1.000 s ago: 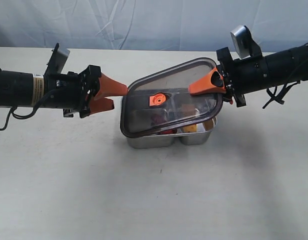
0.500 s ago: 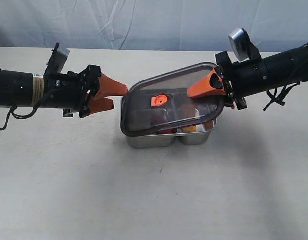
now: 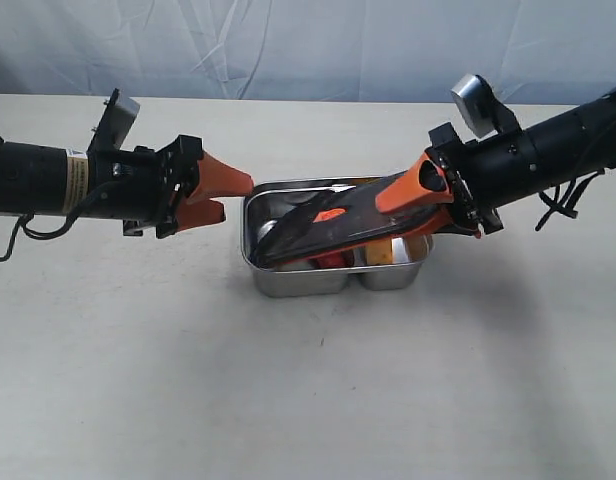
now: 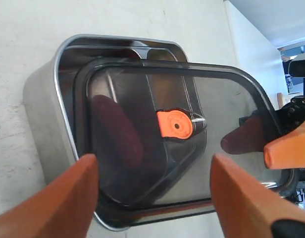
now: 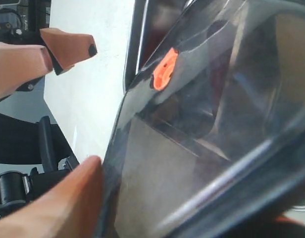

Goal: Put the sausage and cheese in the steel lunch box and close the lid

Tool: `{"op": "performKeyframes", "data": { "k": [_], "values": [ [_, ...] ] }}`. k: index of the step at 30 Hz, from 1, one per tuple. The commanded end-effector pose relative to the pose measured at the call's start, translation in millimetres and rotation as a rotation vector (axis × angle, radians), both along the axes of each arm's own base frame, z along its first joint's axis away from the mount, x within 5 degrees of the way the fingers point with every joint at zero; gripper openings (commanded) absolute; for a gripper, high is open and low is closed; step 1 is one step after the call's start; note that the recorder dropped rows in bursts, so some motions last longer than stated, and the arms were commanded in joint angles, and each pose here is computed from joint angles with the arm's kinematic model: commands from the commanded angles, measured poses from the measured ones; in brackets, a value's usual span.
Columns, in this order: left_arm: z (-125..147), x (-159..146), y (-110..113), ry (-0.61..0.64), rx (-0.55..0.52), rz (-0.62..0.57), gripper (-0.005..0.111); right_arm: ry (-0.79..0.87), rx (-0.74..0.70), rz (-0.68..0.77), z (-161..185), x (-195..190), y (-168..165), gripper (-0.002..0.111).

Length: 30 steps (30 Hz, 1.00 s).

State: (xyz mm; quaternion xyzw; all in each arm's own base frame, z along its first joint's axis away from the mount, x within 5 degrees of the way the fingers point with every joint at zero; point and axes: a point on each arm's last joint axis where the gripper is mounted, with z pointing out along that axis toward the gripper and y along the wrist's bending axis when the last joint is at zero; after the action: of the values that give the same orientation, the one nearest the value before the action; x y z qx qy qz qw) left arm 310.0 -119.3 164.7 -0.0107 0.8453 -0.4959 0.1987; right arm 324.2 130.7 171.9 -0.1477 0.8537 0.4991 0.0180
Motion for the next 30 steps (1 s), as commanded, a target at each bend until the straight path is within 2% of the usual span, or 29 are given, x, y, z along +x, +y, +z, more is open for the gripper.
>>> {"op": "performKeyframes", "data": {
  "k": [1, 2, 4, 11, 21, 25, 30],
  "values": [
    [0, -1, -2, 0.017, -0.009, 0.008, 0.062, -0.005, 0.004, 0.019, 1, -1, 1, 0.006],
    [0, -1, -2, 0.041, -0.022, 0.012, 0.062, -0.016, 0.009, 0.019, 3, -1, 1, 0.000],
    [0, -1, -3, 0.066, -0.037, 0.021, 0.062, -0.069, 0.027, 0.028, 12, -2, 1, -0.001],
    [3, -2, -4, 0.084, -0.082, 0.017, 0.062, -0.183, 0.077, 0.013, 45, -5, 2, -0.001],
    [1, -8, -4, 0.081, -0.046, -0.053, 0.062, -0.238, 0.063, 0.029, 63, -12, 0, -0.001],
    [1, -7, -4, 0.081, -0.049, -0.044, 0.062, -0.268, 0.039, 0.032, 70, -15, -7, -0.001],
    [12, 7, 0, -0.033, -0.054, -0.011, 0.062, -0.305, 0.002, 0.057, 79, -21, -10, -0.001]
  ]
}}
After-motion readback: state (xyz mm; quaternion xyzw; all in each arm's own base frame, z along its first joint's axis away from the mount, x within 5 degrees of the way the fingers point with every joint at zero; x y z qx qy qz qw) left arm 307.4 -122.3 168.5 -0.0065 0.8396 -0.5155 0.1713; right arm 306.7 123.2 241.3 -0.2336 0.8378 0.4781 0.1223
